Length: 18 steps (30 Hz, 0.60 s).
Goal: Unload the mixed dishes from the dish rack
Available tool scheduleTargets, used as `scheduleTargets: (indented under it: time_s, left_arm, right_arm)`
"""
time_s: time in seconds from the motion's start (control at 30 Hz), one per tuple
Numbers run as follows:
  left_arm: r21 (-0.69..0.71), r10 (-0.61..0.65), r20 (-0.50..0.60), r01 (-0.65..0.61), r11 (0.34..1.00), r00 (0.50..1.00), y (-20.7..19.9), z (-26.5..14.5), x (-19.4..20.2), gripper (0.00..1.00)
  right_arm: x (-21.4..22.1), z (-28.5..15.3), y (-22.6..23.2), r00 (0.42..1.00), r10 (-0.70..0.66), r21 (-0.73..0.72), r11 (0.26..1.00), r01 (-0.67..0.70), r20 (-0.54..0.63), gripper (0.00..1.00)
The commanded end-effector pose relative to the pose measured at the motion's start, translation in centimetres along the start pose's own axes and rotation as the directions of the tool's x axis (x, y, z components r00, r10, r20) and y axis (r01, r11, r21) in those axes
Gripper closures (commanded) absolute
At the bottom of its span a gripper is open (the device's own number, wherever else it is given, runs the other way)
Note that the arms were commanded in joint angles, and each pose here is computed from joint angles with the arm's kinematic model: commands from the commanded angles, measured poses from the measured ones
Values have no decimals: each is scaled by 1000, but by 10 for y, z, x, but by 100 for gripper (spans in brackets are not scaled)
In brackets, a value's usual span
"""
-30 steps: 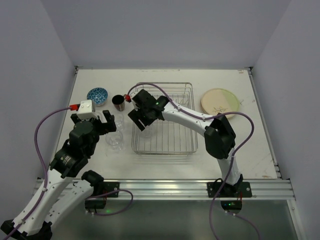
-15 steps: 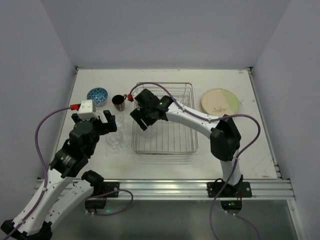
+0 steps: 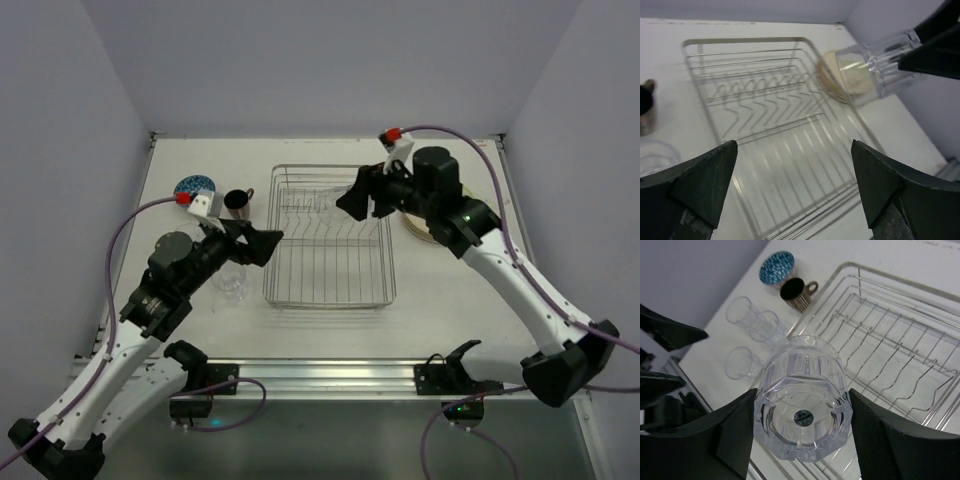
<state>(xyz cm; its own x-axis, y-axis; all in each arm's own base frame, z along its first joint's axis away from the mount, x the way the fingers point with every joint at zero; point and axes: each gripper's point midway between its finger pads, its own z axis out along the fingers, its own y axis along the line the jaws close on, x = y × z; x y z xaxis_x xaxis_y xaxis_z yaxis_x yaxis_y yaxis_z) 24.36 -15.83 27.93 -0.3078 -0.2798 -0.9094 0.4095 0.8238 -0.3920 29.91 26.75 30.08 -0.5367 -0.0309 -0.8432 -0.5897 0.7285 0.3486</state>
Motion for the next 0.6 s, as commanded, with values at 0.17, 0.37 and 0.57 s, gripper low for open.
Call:
scheduleTargets:
  time_s: [0.17, 0.37, 0.57]
  left_arm:
    - [737, -128, 137, -15, 675, 982, -142, -23, -57, 0]
    - [866, -180, 120, -15, 499, 976, -169, -36, -64, 3]
    - [921, -177, 114, -37, 388, 977, -190, -55, -59, 24]
  right_arm:
    - [-53, -100, 84, 962, 37, -446, 890, 92, 271, 100]
    - [-50, -134, 116, 938, 9, -599, 772, 214, 347, 100]
    - [-53, -131, 116, 937, 23, -612, 763, 209, 349, 100]
